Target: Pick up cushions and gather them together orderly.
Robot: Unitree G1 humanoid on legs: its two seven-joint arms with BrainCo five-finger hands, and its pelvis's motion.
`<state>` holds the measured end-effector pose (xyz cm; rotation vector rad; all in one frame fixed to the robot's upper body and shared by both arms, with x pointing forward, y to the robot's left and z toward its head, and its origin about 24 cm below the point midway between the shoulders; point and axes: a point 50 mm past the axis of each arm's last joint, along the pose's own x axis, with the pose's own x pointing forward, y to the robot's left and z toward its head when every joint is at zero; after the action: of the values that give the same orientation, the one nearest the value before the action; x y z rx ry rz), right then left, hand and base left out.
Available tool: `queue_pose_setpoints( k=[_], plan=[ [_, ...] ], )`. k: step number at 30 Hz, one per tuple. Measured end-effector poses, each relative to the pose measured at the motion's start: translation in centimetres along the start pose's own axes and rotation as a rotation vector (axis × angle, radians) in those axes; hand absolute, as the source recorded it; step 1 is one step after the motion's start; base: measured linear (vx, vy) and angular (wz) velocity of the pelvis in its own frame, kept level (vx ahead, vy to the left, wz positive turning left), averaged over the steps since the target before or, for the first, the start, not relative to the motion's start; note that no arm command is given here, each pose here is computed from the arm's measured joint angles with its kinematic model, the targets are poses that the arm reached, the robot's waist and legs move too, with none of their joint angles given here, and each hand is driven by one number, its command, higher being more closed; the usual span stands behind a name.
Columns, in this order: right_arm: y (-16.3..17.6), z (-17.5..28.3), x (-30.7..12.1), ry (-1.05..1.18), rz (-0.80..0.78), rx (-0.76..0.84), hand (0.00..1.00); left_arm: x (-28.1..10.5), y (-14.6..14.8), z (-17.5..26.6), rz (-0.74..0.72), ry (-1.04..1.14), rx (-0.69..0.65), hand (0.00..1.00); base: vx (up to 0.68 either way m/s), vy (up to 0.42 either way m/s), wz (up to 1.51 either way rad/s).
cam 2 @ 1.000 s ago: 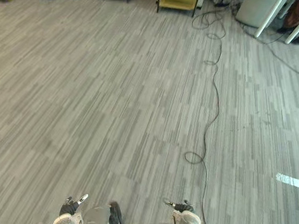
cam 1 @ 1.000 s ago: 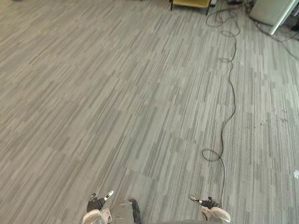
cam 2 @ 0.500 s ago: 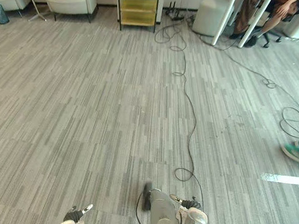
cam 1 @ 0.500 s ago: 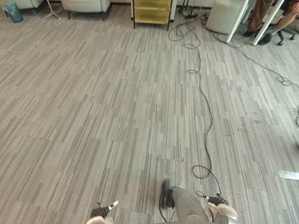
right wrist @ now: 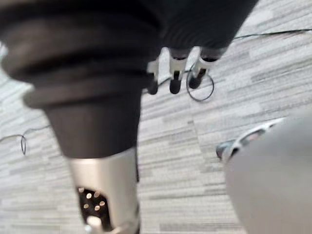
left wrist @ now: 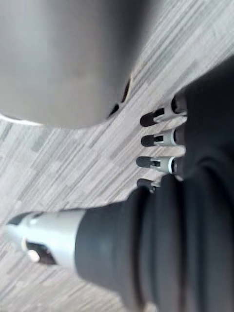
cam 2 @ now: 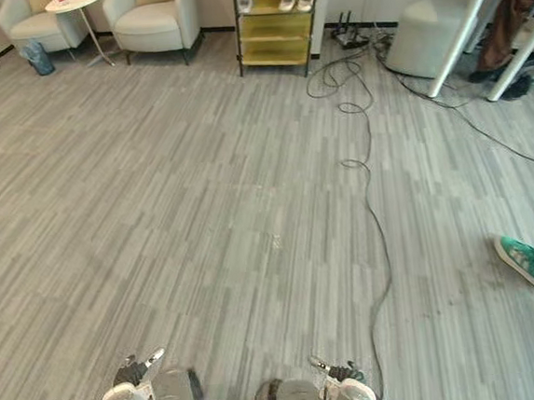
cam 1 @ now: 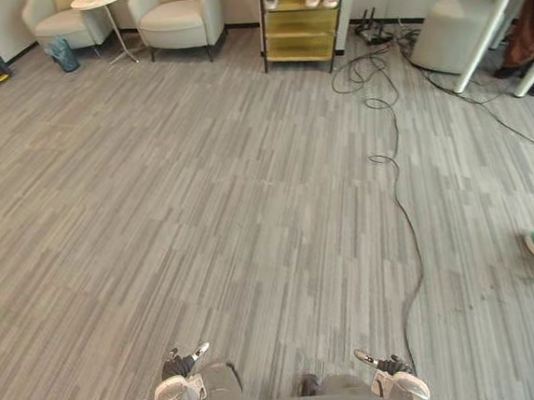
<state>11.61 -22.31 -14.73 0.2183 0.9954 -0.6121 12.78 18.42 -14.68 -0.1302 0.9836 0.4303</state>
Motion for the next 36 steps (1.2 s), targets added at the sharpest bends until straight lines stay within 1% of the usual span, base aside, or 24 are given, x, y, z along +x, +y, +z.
queue_pose_setpoints(
  k=[4, 6, 8, 10, 15, 17, 22, 27, 29, 31, 33, 36],
  plan=[
    [-0.1, -0.3, 0.0, 0.016, -0.021, 0.016, 0.00, -0.1, -0.6, 0.0, 0.002, -0.004, -0.008, 0.00, 0.56, 0.194, -0.20],
    [-0.2, -1.0, 0.0, 0.045, -0.023, 0.008, 0.00, 0.0, -0.3, 0.2, 0.006, -0.010, 0.006, 0.00, 0.64, 0.300, -0.33],
    [1.0, -1.7, -0.3, 0.069, 0.003, 0.024, 0.00, 0.2, 0.6, 0.4, 0.024, -0.011, 0.031, 0.00, 0.72, 0.352, -0.01],
    [0.6, -2.6, -0.4, 0.103, -0.011, 0.030, 0.00, 0.4, 0.7, 0.3, 0.024, 0.002, 0.061, 0.00, 0.56, 0.288, 0.24],
    [0.2, -2.2, -0.2, 0.080, -0.009, -0.035, 0.00, 0.4, 1.6, -0.9, 0.033, 0.052, 0.151, 0.00, 0.58, 0.242, 0.12],
    [0.3, -1.9, -0.1, 0.068, -0.009, -0.026, 0.00, 0.4, 1.7, -1.2, 0.030, 0.068, 0.171, 0.00, 0.43, 0.067, 0.21],
    [-0.3, -1.0, 0.1, 0.035, -0.029, 0.010, 0.00, 0.3, 1.1, -1.5, 0.016, 0.084, 0.165, 0.00, 0.39, -0.064, 0.55],
    [-0.9, -1.3, 0.0, 0.044, -0.045, 0.019, 0.00, 0.3, 1.4, -1.7, 0.037, 0.097, 0.102, 0.00, 0.46, -0.214, 0.41],
    [-2.4, -1.9, -0.1, 0.057, -0.087, 0.034, 0.00, -0.1, 1.3, -3.0, 0.037, 0.137, 0.070, 0.00, 0.68, -0.327, 0.51],
    [-3.3, -1.7, -0.1, 0.053, -0.108, 0.034, 0.00, -0.2, 0.2, -3.1, 0.010, 0.139, 0.059, 0.00, 0.65, -0.354, 0.26],
    [-3.3, -1.5, -0.1, 0.043, -0.109, 0.030, 0.00, -0.2, -0.1, -2.8, -0.002, 0.133, 0.058, 0.00, 0.71, -0.339, 0.09],
    [-3.2, -1.6, -0.1, 0.051, -0.104, 0.015, 0.00, -0.1, -0.1, -2.2, -0.011, 0.103, 0.090, 0.00, 0.58, -0.200, -0.11]
  ],
)
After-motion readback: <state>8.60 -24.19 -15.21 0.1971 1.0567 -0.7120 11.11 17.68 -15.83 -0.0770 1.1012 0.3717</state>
